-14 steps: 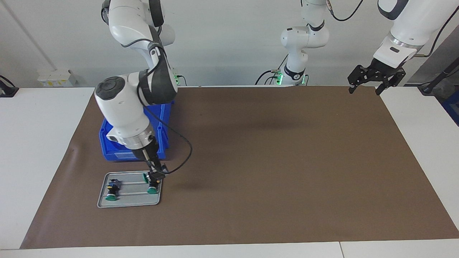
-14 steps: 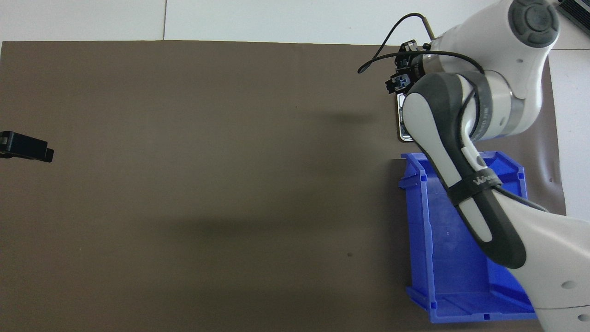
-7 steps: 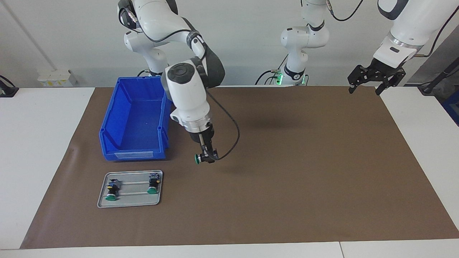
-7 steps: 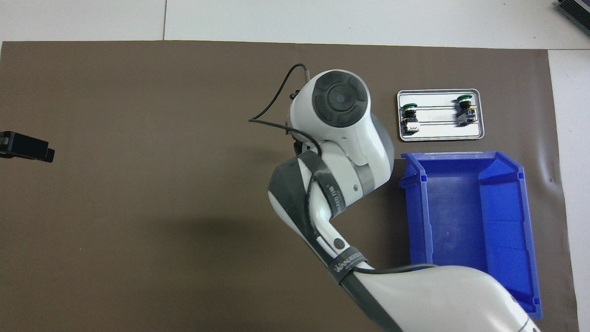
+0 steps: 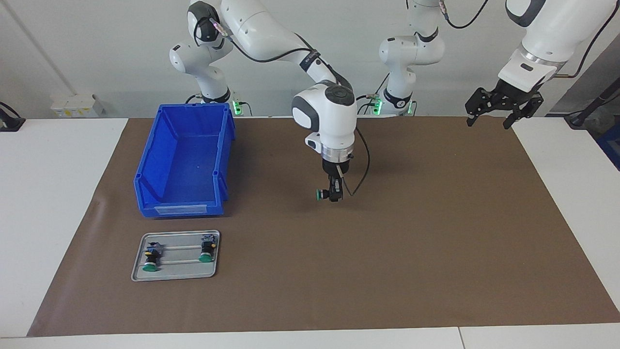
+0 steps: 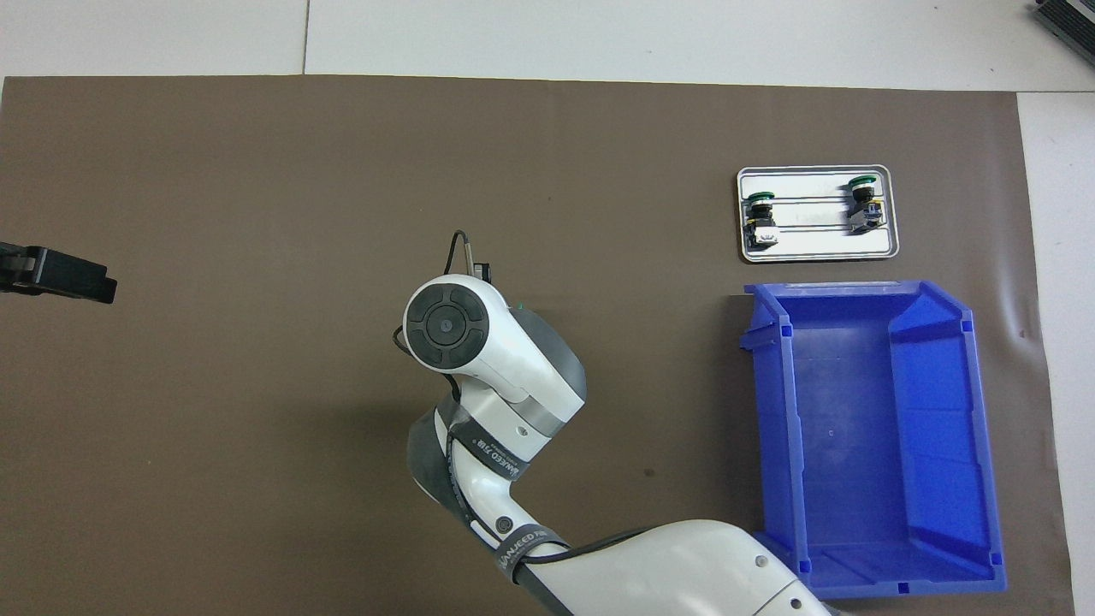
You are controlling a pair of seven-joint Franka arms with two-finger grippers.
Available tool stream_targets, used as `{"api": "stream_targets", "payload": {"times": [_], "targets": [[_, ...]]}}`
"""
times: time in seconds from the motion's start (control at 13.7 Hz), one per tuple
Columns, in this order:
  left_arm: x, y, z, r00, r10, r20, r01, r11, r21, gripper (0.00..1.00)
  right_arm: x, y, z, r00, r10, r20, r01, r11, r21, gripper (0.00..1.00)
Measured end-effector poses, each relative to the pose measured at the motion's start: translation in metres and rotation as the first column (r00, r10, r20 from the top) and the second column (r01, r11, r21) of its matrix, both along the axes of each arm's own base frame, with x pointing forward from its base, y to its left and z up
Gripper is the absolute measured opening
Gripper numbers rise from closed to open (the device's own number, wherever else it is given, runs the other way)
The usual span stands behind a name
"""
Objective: Place and press button with both arms
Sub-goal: 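Carry the green button with the right gripper to the table center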
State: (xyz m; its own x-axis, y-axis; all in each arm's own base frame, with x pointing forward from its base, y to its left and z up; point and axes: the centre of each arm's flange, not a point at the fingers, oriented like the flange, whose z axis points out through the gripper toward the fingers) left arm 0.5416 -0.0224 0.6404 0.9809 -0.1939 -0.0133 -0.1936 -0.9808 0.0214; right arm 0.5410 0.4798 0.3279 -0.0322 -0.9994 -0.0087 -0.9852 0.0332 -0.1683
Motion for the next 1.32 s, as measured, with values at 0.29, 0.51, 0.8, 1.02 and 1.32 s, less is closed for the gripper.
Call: {"api": "stream_targets", "payload": {"times": [0.29, 0.51, 0.8, 1.02, 1.32], "targets": [[0.002, -0.019, 0.002, 0.991, -0.13, 0.026, 0.13, 0.991, 0.0, 1.0, -0.012, -0.005, -0.029, 1.0, 0.001, -0.021, -0.002, 1.0, -0.016, 0.33], [0.006, -0.034, 0.002, 0.963, -0.262, 0.06, 0.262, 0.965, 0.006, 1.0, -0.022, 0.001, -0.032, 1.0, 0.026, -0.016, -0.026, 0.999, -0.023, 0.33], [0.009, -0.045, -0.004, 0.89, -0.45, 0.069, 0.451, 0.893, 0.011, 1.0, -0.024, 0.003, -0.026, 0.998, 0.056, 0.015, -0.055, 0.998, -0.042, 0.74], [0.009, -0.047, -0.006, 0.808, -0.585, 0.074, 0.586, 0.81, 0.002, 1.0, -0.018, 0.002, -0.002, 0.991, 0.116, 0.07, -0.112, 0.992, -0.05, 1.0], [0.008, -0.055, -0.02, 0.677, -0.731, 0.081, 0.735, 0.677, -0.031, 1.0, 0.022, -0.064, 0.092, 0.968, 0.212, 0.134, -0.205, 0.977, -0.063, 1.0]]}}
